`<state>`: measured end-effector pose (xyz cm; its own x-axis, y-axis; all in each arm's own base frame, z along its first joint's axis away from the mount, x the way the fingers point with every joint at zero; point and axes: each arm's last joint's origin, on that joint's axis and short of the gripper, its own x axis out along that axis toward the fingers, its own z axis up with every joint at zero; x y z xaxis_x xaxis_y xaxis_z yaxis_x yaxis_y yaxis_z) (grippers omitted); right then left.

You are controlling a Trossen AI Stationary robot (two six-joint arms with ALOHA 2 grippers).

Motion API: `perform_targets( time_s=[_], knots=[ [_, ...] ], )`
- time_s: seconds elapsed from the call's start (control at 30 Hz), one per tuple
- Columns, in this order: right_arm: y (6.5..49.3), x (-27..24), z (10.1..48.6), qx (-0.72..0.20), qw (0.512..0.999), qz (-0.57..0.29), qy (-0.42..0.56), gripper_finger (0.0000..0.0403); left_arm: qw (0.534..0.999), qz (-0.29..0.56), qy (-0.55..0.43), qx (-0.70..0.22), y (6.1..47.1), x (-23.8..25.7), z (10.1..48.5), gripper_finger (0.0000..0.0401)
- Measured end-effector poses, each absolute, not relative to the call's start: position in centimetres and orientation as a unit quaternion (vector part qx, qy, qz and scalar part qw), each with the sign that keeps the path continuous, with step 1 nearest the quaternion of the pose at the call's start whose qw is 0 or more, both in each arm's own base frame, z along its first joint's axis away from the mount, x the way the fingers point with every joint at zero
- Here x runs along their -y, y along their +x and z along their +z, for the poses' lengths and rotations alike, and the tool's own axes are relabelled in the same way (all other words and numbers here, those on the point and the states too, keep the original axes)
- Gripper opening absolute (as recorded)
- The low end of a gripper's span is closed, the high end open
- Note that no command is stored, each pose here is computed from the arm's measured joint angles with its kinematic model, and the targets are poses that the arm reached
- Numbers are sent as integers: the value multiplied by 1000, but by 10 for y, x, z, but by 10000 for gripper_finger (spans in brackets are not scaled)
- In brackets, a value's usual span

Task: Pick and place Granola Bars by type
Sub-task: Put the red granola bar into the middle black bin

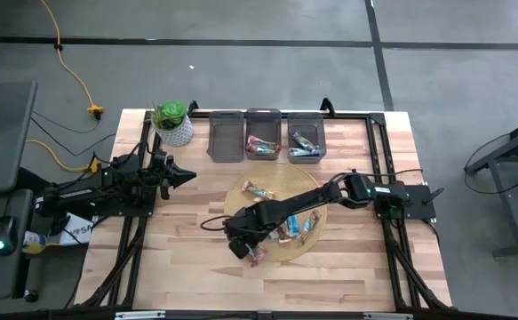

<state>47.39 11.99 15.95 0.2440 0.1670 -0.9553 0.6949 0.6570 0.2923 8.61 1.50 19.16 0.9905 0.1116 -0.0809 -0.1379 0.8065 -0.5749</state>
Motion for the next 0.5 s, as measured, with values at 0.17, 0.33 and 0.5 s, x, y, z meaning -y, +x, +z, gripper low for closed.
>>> perform_targets(
  time_s=[0.17, 0.33, 0.5],
  knots=[
    [475, -119, 161, -582, 699, -184, 372, 48, 950, 66, -304, -21, 86, -15, 192, 10],
    [474, -114, 174, -567, 711, -186, 372, 48, 950, 66, -304, -21, 86, -15, 192, 10],
    [473, -101, 201, -532, 740, -187, 366, 48, 950, 66, -304, -22, 86, -15, 192, 10]
  ],
)
